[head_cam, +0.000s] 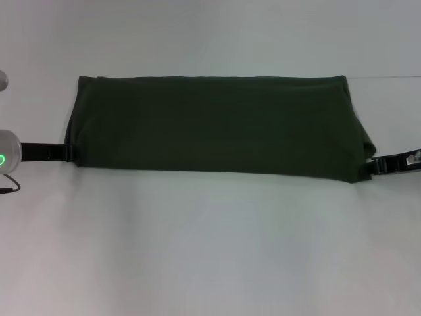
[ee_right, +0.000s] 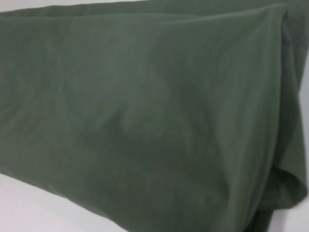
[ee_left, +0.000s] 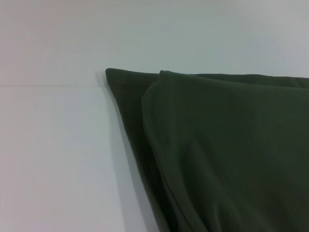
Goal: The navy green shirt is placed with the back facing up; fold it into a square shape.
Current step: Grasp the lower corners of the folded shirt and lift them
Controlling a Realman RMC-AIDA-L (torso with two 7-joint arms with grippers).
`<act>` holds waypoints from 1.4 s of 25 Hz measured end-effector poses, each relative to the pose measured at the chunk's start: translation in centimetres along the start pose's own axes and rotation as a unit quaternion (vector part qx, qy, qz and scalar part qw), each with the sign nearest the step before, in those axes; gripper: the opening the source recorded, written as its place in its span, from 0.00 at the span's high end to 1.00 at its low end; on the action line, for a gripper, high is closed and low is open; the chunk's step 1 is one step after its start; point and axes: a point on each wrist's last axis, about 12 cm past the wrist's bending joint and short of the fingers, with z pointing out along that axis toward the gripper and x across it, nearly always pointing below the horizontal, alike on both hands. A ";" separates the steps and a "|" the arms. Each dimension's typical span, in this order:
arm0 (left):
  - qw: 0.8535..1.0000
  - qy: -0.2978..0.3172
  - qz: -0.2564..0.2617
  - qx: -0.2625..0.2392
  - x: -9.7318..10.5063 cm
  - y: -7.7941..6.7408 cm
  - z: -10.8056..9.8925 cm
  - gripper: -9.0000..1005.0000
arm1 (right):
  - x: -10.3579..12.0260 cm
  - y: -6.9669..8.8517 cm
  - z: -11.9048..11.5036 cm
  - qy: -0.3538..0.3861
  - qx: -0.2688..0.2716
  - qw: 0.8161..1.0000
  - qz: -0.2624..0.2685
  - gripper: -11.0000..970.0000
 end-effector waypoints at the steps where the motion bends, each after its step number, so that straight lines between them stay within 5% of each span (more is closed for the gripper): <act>1: 1.000 0.000 0.000 0.000 0.0 0.0 0.0 0.97 | 0.0 0.0 0.0 0.000 0.000 1.000 0.001 0.89; 16: 1.000 0.002 -0.005 0.005 0.1 0.1 -0.3 0.97 | 0.0 -0.3 -0.3 0.001 0.002 1.000 -0.003 0.98; 35: 0.992 0.088 -0.016 0.092 1.8 -0.1 -2.6 0.97 | 0.6 -1.1 -2.7 0.035 -0.030 0.999 -0.024 0.98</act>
